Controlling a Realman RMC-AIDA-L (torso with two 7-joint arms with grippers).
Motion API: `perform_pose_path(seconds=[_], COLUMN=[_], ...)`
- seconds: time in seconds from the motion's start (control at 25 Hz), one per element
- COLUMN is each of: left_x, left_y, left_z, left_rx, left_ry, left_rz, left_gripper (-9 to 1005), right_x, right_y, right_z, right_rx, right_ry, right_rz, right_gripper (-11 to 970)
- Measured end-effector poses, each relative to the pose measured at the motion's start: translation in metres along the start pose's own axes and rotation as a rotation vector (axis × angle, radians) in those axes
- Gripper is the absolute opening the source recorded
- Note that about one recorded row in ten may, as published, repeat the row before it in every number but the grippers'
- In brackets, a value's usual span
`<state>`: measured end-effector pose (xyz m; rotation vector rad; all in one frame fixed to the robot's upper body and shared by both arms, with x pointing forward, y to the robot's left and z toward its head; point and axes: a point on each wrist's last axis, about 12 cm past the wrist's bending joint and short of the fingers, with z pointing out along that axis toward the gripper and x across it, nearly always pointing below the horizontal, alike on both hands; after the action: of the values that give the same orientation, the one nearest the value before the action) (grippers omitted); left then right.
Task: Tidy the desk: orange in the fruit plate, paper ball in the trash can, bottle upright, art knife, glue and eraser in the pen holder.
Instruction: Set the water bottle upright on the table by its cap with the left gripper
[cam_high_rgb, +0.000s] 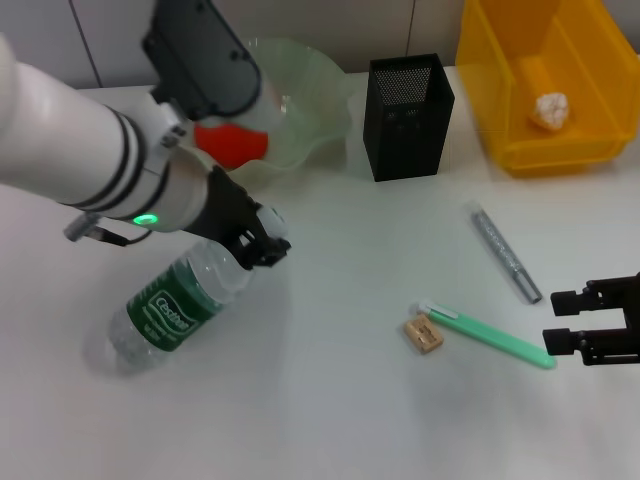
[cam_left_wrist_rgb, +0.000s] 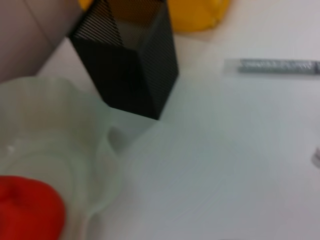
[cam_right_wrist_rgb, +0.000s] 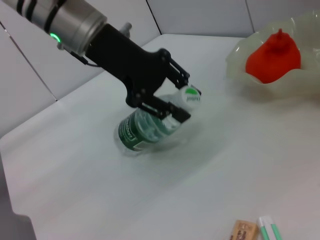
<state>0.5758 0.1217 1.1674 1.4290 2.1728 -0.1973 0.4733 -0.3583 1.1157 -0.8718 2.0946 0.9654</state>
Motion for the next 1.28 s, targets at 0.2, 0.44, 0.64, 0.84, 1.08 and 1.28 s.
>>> perform_pose_path(seconds=[0.2, 0.44, 0.64, 0.84, 1.08, 1.28], left_x=[0.012, 0.025, 0.032, 0.038, 0.049, 0.059], left_y=[0.005, 0.006, 0.005, 0.004, 0.003, 0.004], left_z=[-0.018, -0.035, -0.043, -0.055, -0.061, -0.061], left_rx=[-0.058, -0.116, -0.147, -0.143, -0.155, -0.172], left_ry=[-0.079, -0.154, -0.193, -0.293, -0.346, -0.346], left_rz=[-0.053, -0.097, -0.118, -0.145, -0.153, -0.176], left_gripper=[448, 447, 446, 445, 451, 458], right_x=[-0.003, -0.007, -0.009, -0.009, -0.009, -0.010], right_y=[-0.001, -0.002, -0.002, -0.002, -0.003, -0.004], right_z=[0.001, 0.003, 0.004, 0.007, 0.008, 0.012], right_rx=[-0.003, -0.008, -0.010, -0.014, -0.016, -0.025], right_ry=[0.000, 0.000, 0.002, 0.018, 0.025, 0.027], right_rz=[-0.004, -0.015, -0.019, -0.016, -0.013, -0.008], right_gripper=[617, 617, 618, 618, 618, 618])
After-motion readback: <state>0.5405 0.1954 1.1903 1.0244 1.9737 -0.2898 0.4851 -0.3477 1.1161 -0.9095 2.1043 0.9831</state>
